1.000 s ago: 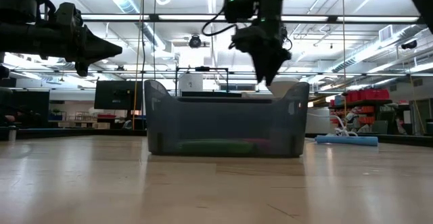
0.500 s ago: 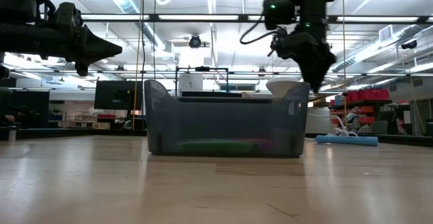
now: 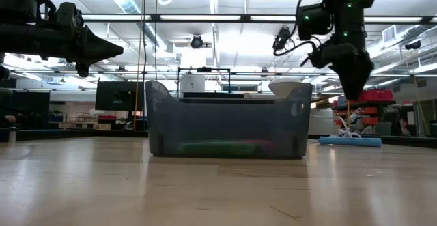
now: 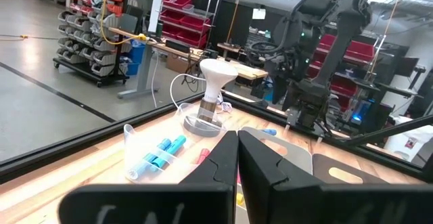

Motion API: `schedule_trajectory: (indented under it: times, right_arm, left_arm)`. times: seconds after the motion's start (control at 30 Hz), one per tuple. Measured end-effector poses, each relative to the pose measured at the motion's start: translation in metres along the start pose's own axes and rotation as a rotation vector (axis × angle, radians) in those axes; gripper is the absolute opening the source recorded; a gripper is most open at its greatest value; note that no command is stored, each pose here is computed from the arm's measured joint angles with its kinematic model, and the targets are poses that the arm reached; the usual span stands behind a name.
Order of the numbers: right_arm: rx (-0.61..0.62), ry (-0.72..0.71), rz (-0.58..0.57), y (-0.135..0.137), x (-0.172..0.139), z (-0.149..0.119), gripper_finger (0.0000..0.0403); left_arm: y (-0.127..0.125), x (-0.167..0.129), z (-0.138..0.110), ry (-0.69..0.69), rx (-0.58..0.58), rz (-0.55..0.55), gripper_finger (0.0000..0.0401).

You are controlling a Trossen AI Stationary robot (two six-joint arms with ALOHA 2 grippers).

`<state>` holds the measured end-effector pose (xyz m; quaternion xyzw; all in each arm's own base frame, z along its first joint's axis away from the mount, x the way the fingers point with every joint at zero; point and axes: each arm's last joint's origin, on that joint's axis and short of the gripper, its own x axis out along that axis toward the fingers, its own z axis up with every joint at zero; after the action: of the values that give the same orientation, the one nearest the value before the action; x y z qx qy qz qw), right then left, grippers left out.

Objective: Pick & Place Markers
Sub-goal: Put the blue highlighter into the transparent bin

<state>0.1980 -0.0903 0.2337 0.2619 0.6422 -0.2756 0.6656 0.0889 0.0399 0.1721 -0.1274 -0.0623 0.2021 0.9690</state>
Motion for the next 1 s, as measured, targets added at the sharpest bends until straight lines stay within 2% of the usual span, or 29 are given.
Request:
schedule_trajectory:
  times: [0.3, 0.53, 1.0]
  right_arm:
    - [0.035, 0.031, -0.013, -0.013, 0.012, -0.010, 0.0201]
    - [-0.036, 0.000, -0.004, -0.014, 0.034, -0.012, 0.0201]
    - [-0.066, -0.001, -0.001, -0.017, 0.079, -0.015, 0.0201]
  left_arm:
    - [0.000, 0.000, 0.000, 0.000, 0.000, 0.000, 0.0014]
    - [0.000, 0.000, 0.000, -0.001, 0.000, 0.000, 0.0014]
    - [0.000, 0.000, 0.000, 0.000, 0.000, 0.000, 0.0014]
